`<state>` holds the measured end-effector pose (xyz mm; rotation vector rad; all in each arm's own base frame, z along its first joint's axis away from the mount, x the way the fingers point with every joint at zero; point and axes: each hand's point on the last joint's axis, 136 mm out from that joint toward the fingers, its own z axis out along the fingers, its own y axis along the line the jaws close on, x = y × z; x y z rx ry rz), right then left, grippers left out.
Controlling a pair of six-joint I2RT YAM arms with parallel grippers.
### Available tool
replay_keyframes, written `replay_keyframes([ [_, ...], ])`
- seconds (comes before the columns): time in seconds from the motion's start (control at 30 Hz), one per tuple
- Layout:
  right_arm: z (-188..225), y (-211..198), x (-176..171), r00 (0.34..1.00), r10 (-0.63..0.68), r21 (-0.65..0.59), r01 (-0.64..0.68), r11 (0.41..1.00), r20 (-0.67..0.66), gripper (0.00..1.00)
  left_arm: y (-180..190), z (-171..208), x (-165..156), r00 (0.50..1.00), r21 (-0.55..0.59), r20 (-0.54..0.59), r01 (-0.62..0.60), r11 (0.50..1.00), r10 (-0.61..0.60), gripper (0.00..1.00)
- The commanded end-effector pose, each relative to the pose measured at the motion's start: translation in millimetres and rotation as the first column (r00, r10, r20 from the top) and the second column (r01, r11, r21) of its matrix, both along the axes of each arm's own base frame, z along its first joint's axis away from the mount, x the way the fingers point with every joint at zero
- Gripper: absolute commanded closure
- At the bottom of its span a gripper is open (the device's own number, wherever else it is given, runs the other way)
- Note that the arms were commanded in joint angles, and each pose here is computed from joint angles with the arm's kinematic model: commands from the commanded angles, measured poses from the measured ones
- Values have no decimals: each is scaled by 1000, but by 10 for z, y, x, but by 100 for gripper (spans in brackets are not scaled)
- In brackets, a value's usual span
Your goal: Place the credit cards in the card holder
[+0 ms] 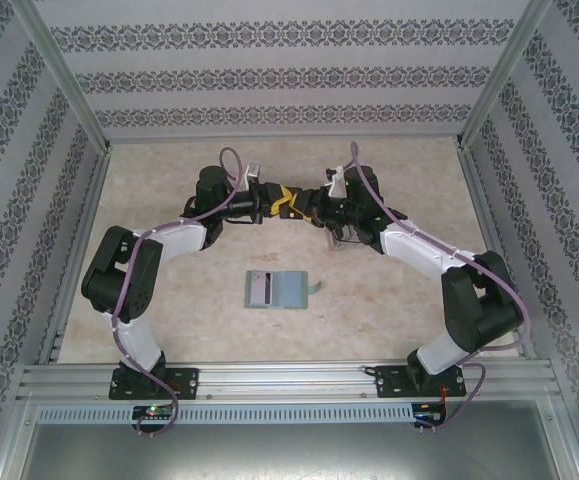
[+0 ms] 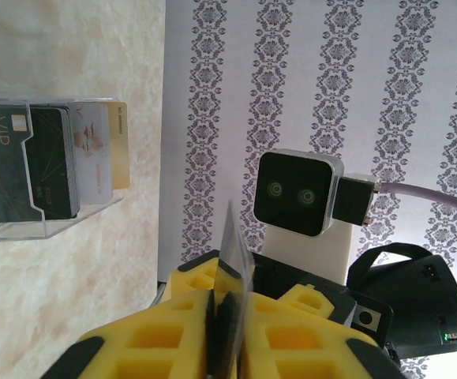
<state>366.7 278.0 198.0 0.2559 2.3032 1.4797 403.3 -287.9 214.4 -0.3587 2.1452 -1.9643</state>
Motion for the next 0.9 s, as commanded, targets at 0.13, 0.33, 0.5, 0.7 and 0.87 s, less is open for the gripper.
replay_keyframes([
  [0.13,-268,-195,-1,996,-78,-82,75,994,-41,78,-23,354,-52,992,-58,127,29,998,-21,79],
  [0.33,-335,-295,1,992,-119,-116,113,987,-52,78,-22,370,-49,992,-64,127,27,998,-19,79],
  [0.5,-384,-350,-4,988,-138,-137,128,982,-63,78,-19,340,-48,993,-61,120,24,998,-16,78],
  [0.7,-407,-438,-17,984,-168,-180,156,971,-55,83,-15,300,-53,994,-58,108,20,998,-14,78],
  [0.87,-413,-538,-37,980,-195,-227,180,957,-42,90,9,213,-37,996,-48,83,-7,999,10,81],
])
